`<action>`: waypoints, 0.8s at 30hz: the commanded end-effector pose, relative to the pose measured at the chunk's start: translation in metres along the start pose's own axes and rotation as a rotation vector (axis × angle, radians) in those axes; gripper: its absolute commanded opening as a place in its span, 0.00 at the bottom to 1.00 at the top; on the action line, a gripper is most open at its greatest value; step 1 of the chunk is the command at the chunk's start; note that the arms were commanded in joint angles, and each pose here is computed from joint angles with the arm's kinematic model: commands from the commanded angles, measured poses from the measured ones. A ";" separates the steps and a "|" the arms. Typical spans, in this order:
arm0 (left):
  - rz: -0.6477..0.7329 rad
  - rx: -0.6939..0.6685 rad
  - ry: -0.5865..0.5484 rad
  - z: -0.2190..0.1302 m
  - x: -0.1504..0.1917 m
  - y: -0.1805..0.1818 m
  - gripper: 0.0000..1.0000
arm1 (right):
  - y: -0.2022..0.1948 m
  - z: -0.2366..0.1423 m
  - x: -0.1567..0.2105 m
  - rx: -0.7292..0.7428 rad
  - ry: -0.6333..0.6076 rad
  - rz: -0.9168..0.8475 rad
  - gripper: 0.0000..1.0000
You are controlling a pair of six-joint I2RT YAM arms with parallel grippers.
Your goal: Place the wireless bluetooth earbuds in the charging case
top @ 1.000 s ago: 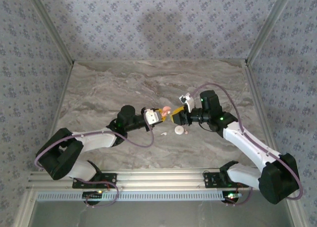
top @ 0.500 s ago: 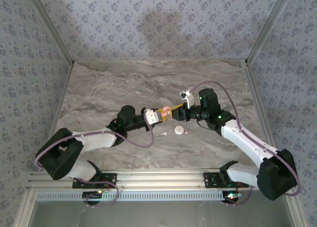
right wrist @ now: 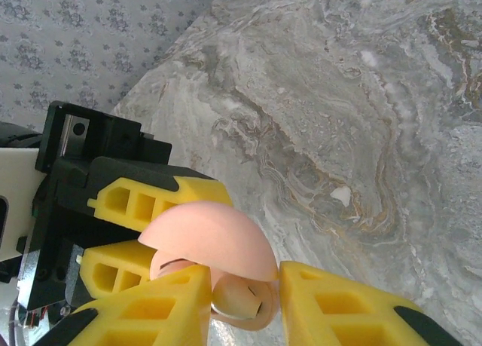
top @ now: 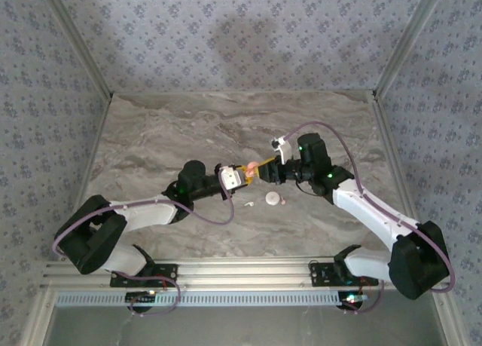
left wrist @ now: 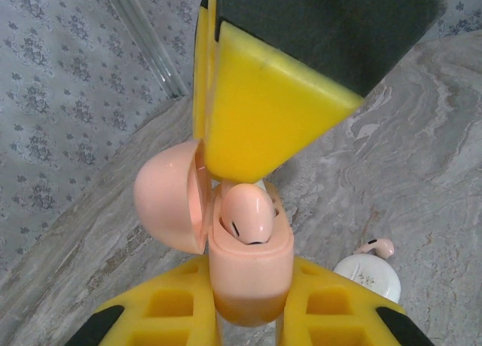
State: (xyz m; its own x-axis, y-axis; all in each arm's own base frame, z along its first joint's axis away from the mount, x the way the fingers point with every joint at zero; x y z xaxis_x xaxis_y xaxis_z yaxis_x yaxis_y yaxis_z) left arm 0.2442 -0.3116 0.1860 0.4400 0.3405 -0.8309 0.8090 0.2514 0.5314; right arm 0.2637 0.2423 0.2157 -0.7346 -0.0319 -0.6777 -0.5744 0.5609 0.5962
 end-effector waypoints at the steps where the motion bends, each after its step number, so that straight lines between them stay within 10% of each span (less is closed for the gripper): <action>1: 0.031 -0.017 -0.059 0.000 -0.018 0.008 0.11 | 0.003 0.002 -0.008 0.015 -0.004 -0.017 0.30; 24: 0.027 -0.099 -0.029 -0.002 -0.015 0.021 0.11 | 0.007 0.005 -0.001 0.049 0.042 -0.027 0.22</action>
State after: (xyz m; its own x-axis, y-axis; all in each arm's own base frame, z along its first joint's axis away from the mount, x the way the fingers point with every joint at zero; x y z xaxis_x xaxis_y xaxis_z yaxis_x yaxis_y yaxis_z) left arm 0.2497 -0.3091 0.1859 0.4305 0.3621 -0.8268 0.7947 0.2822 0.5374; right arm 0.2672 0.2459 0.2160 -0.7281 -0.0524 -0.6835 -0.5660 0.6085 0.5563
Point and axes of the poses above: each hand's point on the last joint's axis, 136 mm out from that joint toward the fingers, its own z axis out along the fingers, its own y axis along the line the jaws close on, x = y × z, the point moved 2 cm from there along -z, back along the fingers, and after that the axes turned 11 degrees about z, right-handed, at the moved point
